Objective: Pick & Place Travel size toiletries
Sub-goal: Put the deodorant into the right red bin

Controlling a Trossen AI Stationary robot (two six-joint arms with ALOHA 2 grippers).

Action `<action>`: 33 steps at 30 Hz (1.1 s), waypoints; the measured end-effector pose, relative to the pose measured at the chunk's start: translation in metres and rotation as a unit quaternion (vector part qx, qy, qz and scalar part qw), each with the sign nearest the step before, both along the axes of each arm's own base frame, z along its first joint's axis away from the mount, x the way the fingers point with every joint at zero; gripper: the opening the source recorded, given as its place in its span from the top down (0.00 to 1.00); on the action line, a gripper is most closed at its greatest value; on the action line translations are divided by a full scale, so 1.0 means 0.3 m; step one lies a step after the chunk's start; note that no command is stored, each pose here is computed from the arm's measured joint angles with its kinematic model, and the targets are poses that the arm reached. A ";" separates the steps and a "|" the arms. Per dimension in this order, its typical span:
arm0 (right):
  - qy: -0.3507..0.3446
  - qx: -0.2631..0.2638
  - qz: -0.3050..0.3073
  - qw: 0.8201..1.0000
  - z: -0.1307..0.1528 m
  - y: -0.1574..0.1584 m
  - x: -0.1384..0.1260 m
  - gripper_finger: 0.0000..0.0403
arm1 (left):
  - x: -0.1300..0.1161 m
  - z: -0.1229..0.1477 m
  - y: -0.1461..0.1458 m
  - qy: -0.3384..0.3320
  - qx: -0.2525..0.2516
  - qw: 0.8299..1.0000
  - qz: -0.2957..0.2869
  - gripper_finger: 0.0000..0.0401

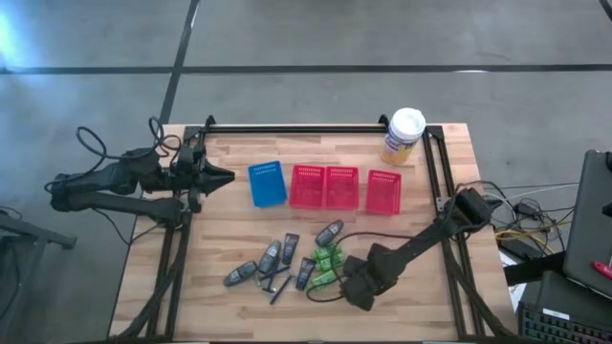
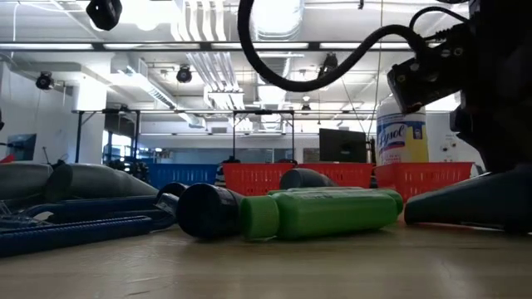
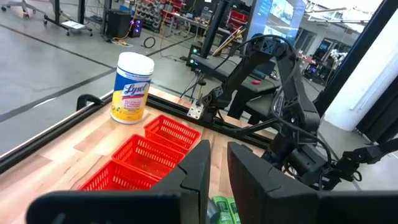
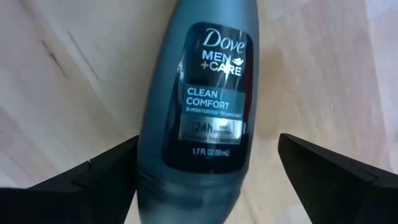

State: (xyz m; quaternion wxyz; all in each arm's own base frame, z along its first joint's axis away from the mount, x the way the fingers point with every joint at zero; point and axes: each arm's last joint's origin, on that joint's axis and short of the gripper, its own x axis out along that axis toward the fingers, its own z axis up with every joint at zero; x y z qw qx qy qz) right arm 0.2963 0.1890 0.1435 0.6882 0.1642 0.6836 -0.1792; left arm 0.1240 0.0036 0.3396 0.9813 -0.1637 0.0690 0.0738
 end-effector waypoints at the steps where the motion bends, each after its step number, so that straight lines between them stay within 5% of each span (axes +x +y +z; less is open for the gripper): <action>1: 0.001 0.000 -0.003 1.000 -0.002 0.001 0.002 0.10 | 0.000 0.000 0.000 0.000 0.000 1.000 0.000 0.85; 11: -0.004 0.001 -0.077 0.997 -0.003 0.005 0.002 0.18 | 0.001 0.000 0.001 0.000 0.002 1.000 0.005 0.85; 24: -0.013 0.002 -0.042 0.999 -0.030 0.012 0.018 0.18 | 0.001 0.000 0.001 -0.001 0.002 1.000 0.005 0.85; 33: -0.023 0.011 -0.042 0.999 -0.015 0.015 0.020 0.49 | 0.001 0.000 0.001 -0.001 0.000 1.000 0.005 0.85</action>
